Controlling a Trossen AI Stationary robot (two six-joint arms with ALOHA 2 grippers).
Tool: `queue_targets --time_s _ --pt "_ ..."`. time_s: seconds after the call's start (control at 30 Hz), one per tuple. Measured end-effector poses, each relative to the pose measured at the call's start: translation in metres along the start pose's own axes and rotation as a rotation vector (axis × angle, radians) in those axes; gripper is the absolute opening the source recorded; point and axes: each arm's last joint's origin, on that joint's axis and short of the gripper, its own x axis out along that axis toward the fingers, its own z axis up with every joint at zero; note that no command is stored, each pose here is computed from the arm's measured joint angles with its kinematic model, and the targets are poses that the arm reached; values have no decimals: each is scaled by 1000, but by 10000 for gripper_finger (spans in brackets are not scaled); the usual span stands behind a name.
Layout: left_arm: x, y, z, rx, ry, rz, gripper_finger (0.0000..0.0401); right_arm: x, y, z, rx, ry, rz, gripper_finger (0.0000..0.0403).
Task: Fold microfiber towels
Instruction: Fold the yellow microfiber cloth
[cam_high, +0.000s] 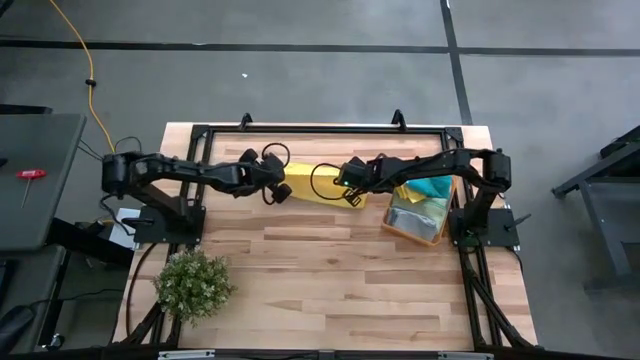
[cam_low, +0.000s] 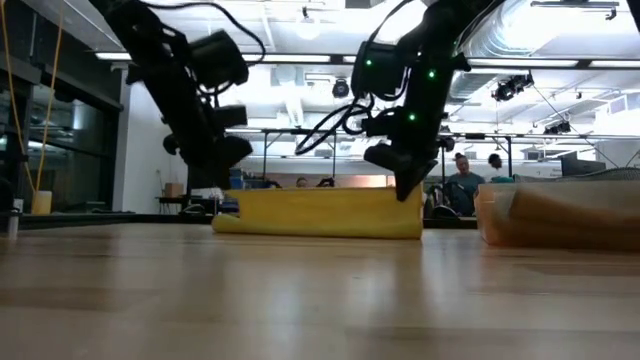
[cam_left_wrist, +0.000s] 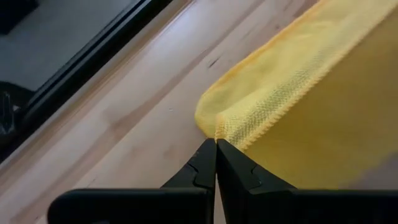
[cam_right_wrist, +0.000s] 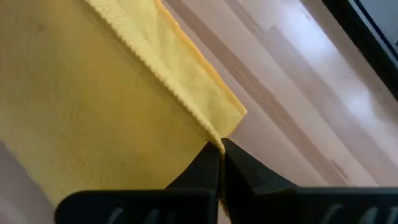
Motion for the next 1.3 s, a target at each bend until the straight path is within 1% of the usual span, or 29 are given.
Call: queue_targets --time_s 0.2,0.27,0.4,0.47,0.6,0.73,0.87,0.97,1.03,1.1,1.17,1.23,1.3 --pt "-35 0 1 1 -47 -96 0 -23 2 -5 -31 -18 34 0" --pt "-49 0 -1 2 -47 -136 0 -34 4 -9 -47 -11 84 0" --pt "-75 -1 -10 0 -39 -222 0 -53 11 -16 -73 26 241 0" --pt "-87 -2 -15 8 -26 -274 0 -62 15 -21 -93 31 282 0" --pt "-105 -7 -26 20 -1 -349 0 -74 20 -27 -102 22 310 0" --pt "-112 -13 -36 38 64 -410 0 -79 21 -29 -104 13 322 0" --pt "-110 -17 -43 55 140 -412 0 -75 19 -24 -66 9 320 0" --pt "-106 -18 -48 88 200 -401 0 -72 15 -25 -65 33 300 0" --pt "-102 -19 -48 97 193 -369 1 -70 13 -23 -48 36 293 0" --pt "-97 -18 -44 86 165 -305 1 -68 9 -23 -17 54 278 0" --pt "-90 -15 -42 99 150 -238 1 -65 7 -23 -2 83 271 0" --pt "-83 -13 -39 96 147 -205 1 -62 8 -22 -18 99 293 0" --pt "-77 -11 -38 102 161 -184 1 -60 10 -20 -13 85 307 0"
